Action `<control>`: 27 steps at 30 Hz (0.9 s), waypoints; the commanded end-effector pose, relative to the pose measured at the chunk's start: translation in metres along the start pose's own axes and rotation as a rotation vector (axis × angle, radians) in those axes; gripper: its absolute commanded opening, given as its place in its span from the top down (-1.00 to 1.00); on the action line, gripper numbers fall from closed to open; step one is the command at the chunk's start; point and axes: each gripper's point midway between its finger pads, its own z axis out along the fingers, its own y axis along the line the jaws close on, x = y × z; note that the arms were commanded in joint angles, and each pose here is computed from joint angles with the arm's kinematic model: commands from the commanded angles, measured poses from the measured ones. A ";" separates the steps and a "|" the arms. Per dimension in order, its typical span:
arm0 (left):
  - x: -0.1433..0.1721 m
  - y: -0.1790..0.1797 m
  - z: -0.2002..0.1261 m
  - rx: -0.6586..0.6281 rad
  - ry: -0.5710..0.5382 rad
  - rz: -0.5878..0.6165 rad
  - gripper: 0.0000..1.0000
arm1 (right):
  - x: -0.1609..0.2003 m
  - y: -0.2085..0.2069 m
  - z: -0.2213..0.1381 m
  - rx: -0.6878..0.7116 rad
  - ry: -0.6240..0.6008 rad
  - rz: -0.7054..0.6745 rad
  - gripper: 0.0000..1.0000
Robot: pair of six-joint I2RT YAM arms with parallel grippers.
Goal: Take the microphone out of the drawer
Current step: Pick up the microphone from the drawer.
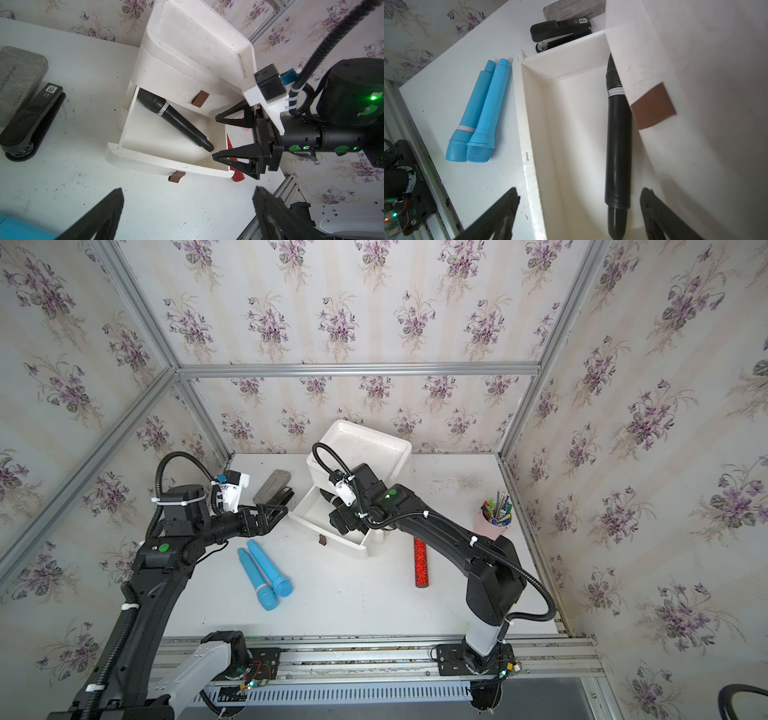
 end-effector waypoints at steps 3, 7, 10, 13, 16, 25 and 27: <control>-0.004 -0.001 0.000 0.003 -0.017 0.013 -0.99 | 0.003 -0.011 0.019 0.065 0.009 0.047 -0.76; -0.004 -0.001 0.000 0.003 -0.015 0.012 -0.99 | 0.010 -0.020 0.032 0.130 0.027 0.077 -0.70; -0.004 -0.001 0.001 0.004 -0.014 0.012 -0.99 | 0.015 -0.025 0.040 0.171 0.034 0.088 -0.65; -0.004 -0.001 0.001 0.007 -0.012 0.013 -0.99 | 0.019 -0.030 0.047 0.200 0.033 0.105 -0.62; -0.004 -0.001 0.001 0.005 -0.013 0.013 -0.99 | 0.020 -0.033 0.051 0.215 0.031 0.113 -0.60; -0.004 -0.001 0.002 0.006 -0.010 0.011 -0.99 | 0.025 -0.037 0.061 0.234 0.046 0.113 -0.50; -0.004 -0.001 0.002 0.006 -0.010 0.010 -0.99 | 0.026 -0.038 0.063 0.236 0.049 0.113 -0.48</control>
